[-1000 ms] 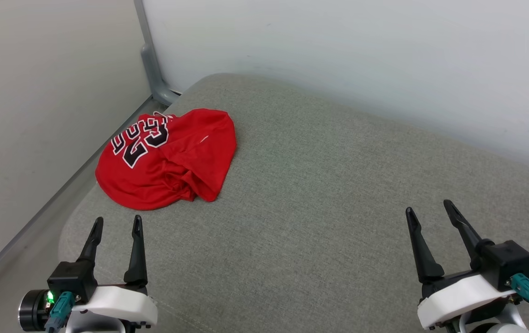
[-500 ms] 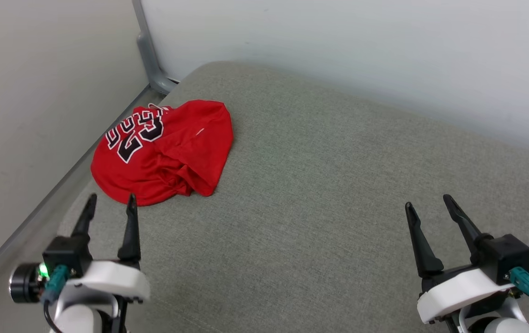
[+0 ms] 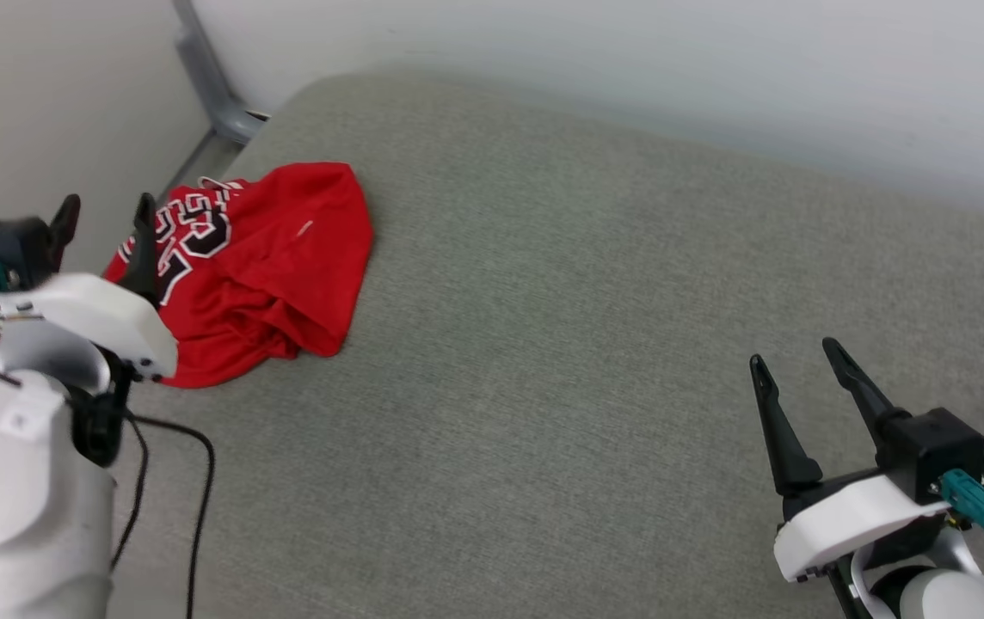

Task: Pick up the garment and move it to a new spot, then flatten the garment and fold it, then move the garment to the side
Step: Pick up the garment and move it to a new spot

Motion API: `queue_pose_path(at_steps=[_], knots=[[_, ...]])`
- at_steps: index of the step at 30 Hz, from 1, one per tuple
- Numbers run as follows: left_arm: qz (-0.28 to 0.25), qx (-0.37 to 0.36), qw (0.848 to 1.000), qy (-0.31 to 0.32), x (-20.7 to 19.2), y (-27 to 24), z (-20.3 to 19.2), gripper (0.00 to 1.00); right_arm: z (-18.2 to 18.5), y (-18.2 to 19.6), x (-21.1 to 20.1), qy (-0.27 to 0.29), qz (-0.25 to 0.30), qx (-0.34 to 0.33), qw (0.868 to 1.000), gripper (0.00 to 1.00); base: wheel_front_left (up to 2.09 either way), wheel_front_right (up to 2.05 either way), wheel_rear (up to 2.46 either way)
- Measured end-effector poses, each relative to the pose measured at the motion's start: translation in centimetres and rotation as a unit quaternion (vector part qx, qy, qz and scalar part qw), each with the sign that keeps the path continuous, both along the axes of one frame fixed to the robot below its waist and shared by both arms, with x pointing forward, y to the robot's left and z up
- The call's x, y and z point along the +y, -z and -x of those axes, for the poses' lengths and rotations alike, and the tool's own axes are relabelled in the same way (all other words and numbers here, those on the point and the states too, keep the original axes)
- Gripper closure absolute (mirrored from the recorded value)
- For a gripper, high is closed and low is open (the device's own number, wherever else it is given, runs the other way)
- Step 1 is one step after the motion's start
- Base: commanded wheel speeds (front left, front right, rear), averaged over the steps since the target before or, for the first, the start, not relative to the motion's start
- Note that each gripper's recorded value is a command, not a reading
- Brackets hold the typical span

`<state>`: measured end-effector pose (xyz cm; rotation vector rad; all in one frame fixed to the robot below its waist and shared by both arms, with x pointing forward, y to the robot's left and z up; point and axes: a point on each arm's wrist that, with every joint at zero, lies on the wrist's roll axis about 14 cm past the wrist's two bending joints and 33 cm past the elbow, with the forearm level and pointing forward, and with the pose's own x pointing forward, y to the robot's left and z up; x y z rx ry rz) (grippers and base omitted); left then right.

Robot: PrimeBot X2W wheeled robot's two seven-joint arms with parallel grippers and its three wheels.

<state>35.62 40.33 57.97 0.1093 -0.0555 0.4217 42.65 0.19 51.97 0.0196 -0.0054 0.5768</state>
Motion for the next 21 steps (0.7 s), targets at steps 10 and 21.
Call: queue_pose_path(at_steps=[10, 21], knots=[[0.117, 0.241, 0.963, 0.031, 0.4, 8.8, -5.5, 0.0, -2.5, 2.8, -3.1, 0.038, 0.017, 0.031, 0.999, 0.0, 0.0, 0.0, 0.0], [0.205, 0.384, 0.9, 0.031, -1.1, 18.7, -7.5, 0.0, -5.3, 7.1, -6.4, 0.067, 0.045, 0.07, 0.994, 0.0, 0.0, 0.0, 0.0]])
